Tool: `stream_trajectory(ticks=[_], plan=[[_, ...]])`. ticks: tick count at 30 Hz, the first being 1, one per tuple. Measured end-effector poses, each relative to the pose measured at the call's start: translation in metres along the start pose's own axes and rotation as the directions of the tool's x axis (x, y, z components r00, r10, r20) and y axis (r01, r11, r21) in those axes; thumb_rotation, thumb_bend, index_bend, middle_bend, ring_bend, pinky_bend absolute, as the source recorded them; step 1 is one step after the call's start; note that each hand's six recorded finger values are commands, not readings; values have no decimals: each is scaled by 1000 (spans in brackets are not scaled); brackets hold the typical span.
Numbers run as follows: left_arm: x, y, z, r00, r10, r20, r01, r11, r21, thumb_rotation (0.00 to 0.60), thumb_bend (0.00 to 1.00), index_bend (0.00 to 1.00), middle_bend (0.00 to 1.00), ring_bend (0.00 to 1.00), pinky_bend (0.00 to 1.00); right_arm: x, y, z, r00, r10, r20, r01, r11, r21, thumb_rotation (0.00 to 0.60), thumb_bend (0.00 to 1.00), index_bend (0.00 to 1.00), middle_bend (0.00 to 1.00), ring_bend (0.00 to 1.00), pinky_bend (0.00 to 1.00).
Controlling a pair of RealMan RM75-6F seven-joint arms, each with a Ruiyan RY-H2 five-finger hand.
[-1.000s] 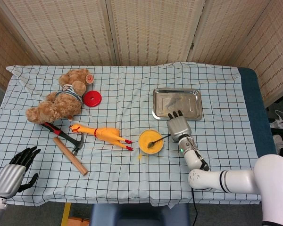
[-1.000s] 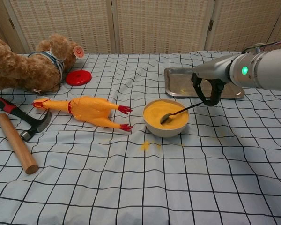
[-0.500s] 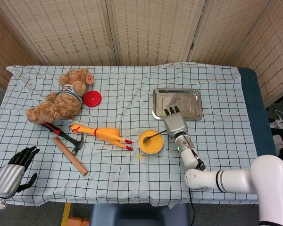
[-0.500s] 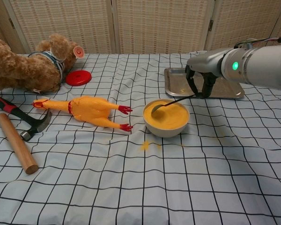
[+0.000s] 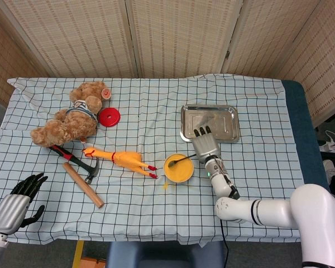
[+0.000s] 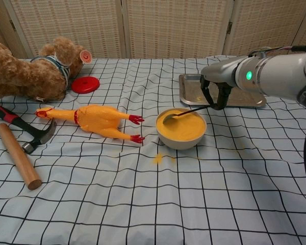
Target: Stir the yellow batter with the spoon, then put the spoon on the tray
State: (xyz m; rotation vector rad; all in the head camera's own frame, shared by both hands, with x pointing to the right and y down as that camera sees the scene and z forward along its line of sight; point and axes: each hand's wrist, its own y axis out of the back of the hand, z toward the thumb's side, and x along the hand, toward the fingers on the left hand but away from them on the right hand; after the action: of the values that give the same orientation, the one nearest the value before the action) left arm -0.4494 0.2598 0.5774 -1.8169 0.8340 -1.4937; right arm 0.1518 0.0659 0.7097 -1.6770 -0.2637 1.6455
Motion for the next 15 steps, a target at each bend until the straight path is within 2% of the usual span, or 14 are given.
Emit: stream_trajectory(ticks=[10,15], plan=[[-1,-1,3,1000,-2,8,2,1000,6,600,438,0,0,0,140,22,-2,-5,999,35,-27,-34,999,27,600,623,945,80,0,0],[-2,-1,5,1000,2,15,-3,1000,8,600,438,0,0,0,140,29,6,-13,1000,-5,-14,5,1000,-2,600,623,943,80,0,0]])
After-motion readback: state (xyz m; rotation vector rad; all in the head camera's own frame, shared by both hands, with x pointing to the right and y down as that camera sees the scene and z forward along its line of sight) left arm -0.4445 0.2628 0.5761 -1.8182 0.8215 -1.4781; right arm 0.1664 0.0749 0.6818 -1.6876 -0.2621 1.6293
